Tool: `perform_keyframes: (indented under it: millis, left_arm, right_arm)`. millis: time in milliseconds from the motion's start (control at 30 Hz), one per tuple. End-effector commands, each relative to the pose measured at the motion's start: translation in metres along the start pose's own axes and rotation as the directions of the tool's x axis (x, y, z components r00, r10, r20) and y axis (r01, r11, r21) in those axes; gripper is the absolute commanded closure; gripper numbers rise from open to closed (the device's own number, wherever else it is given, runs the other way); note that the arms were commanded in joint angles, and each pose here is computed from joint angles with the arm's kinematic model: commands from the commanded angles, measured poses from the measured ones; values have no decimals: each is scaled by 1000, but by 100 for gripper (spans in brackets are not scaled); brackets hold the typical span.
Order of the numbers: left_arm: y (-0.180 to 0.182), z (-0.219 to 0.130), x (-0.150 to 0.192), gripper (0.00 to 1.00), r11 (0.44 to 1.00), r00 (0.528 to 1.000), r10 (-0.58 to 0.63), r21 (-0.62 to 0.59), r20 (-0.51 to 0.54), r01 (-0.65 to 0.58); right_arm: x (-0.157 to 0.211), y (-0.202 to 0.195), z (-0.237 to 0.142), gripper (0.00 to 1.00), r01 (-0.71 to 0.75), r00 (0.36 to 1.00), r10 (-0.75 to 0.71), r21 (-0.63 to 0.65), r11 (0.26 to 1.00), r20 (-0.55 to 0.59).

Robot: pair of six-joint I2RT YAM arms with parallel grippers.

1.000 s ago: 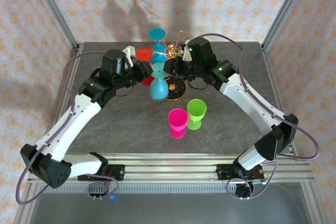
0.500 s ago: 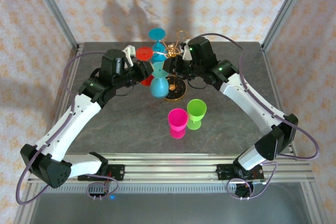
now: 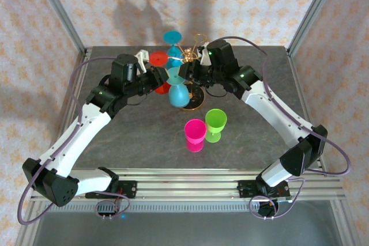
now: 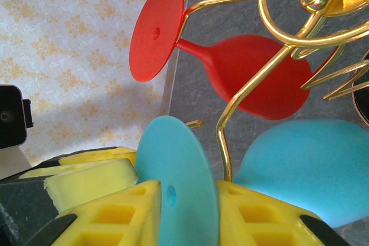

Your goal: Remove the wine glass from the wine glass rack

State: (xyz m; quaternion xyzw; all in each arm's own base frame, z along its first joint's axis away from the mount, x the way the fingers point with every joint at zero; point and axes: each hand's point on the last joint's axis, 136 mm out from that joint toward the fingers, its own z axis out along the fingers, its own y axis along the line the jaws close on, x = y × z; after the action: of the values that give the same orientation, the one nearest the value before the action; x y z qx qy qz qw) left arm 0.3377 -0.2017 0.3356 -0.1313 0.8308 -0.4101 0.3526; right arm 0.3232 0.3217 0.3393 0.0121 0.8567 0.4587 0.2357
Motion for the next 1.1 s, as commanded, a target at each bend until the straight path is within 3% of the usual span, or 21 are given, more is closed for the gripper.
perform_keyframes:
  millis: [0,333,400,700,1067]
  left_arm:
    - [-9,-1,-3,80,999,1000,4,49,9,-4]
    - [-8,-6,-3,79,999,1000,4,46,16,-4]
    - [-7,-8,-4,74,999,1000,3,42,26,-4]
    - [-15,-30,-10,54,998,997,13,55,79,-17]
    - [-11,-58,-6,51,999,993,14,46,116,-19]
  right_arm:
    - [-4,9,-2,75,2,1000,-1,-48,999,12]
    - [-1,7,2,95,-12,1000,12,-49,999,-3]
    - [-1,7,2,99,-12,1000,12,-48,999,-3]
    - [0,5,3,100,-32,999,32,-44,999,-4]
    - [-8,14,3,100,-81,996,83,-89,993,20]
